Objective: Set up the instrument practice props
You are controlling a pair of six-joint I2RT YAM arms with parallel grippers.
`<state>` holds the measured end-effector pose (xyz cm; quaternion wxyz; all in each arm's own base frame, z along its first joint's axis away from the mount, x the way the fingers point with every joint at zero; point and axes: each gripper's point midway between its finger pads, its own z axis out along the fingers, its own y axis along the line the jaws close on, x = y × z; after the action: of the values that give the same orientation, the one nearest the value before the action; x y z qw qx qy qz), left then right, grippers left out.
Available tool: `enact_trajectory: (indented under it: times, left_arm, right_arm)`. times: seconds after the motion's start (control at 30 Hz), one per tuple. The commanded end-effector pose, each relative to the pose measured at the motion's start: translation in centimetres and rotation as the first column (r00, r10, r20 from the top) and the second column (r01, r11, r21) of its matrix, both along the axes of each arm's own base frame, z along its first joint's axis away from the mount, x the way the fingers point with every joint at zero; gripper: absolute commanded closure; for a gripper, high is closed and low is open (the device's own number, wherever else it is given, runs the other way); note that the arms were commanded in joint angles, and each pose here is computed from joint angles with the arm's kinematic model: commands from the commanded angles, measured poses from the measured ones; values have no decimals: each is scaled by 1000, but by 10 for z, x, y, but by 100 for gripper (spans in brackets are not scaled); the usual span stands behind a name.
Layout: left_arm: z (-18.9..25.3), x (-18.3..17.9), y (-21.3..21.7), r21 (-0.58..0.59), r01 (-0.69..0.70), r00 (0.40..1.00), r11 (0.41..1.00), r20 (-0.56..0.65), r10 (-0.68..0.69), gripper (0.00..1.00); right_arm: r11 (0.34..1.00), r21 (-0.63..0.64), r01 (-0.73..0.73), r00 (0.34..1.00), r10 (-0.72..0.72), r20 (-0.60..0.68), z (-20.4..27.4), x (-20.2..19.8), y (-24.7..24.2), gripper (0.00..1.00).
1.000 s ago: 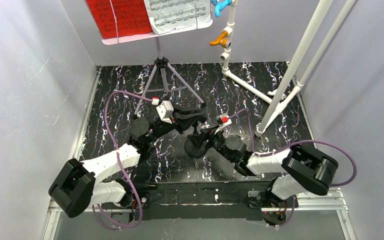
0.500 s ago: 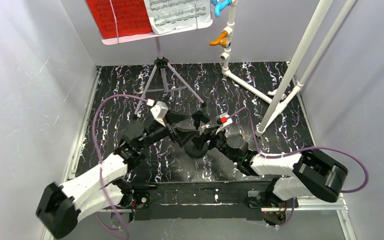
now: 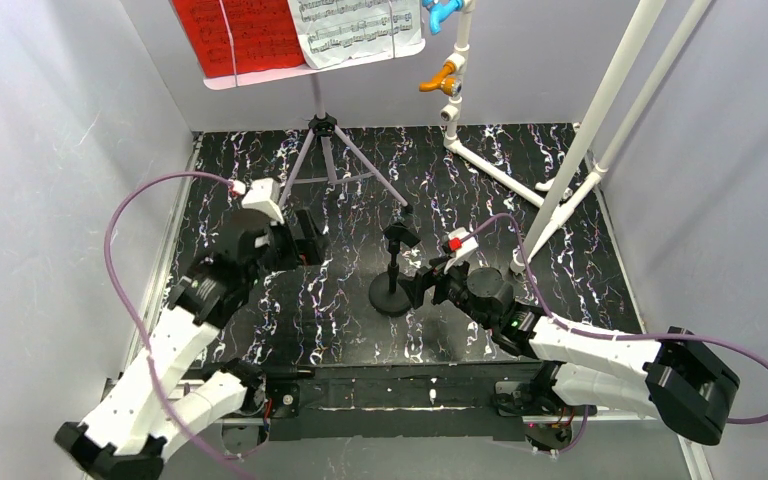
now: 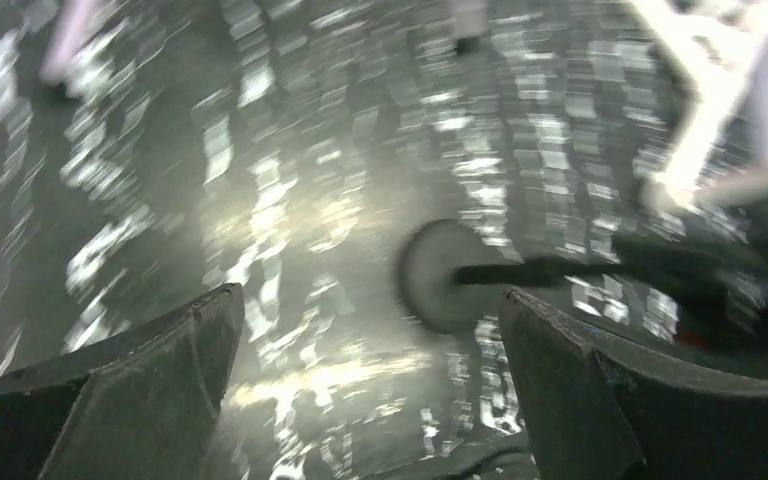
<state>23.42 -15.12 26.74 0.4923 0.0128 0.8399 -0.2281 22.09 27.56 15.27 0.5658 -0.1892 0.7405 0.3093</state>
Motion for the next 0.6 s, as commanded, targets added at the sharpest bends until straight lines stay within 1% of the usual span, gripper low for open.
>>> enact_trajectory:
  times: [0.0, 0.03, 0.07, 0.1, 0.13, 0.17, 0.2, 0.23, 0.3, 0.4, 0.5, 0.57]
  left_arm:
    - [-96, -28, 93, 194, -386, 794, 902, -429, 432, 2]
    - [-105, -29, 98, 146, -467, 734, 872, -486, 474, 2]
    - [-113, -31, 105, 122, -551, 664, 826, -535, 522, 2]
    - [-120, -34, 111, 112, -611, 606, 784, -571, 554, 2]
    - [-127, -37, 118, 119, -675, 537, 728, -597, 596, 2]
    - [-140, -55, 141, 225, -796, 336, 562, -608, 720, 2]
    - [-148, -65, 156, 290, -843, 212, 453, -595, 775, 2]
    - [-155, -73, 164, 328, -859, 140, 394, -589, 796, 2]
    - [-172, -85, 170, 346, -887, 31, 306, -617, 786, 2]
    - [-198, -101, 175, 369, -905, -86, 211, -644, 760, 2]
    - [-204, -110, 177, 410, -894, -146, 179, -646, 749, 2]
    - [-202, -121, 180, 478, -865, -212, 153, -624, 752, 2]
  right_arm:
    - [1000, -15, 23, 1000, -23, 3, 3, 3, -5, 2]
    - [1000, -8, 22, 1000, -22, -1, 4, 3, -4, 2]
    - [1000, -7, 21, 1000, -21, -4, 4, 2, -4, 2]
    - [1000, -6, 19, 1000, -19, -7, 4, 2, -4, 2]
    - [1000, -3, 18, 1000, -18, -9, 5, 2, -3, 2]
    - [1000, 1, 19, 1000, -19, -13, 6, 1, -4, 2]
    - [1000, 2, 19, 1000, -19, -16, 6, 1, -4, 2]
    - [1000, 2, 17, 1000, -16, -18, 6, 0, -3, 2]
    - [1000, 0, 8, 1000, -8, -21, 6, -1, -2, 2]
    - [1000, -12, -7, 1000, 7, -18, 7, -2, 0, 2]
    - [1000, -26, -12, 1000, 12, -11, 8, -1, 0, 2]
    - [999, -33, -16, 1000, 16, -10, 8, -1, 0, 2]
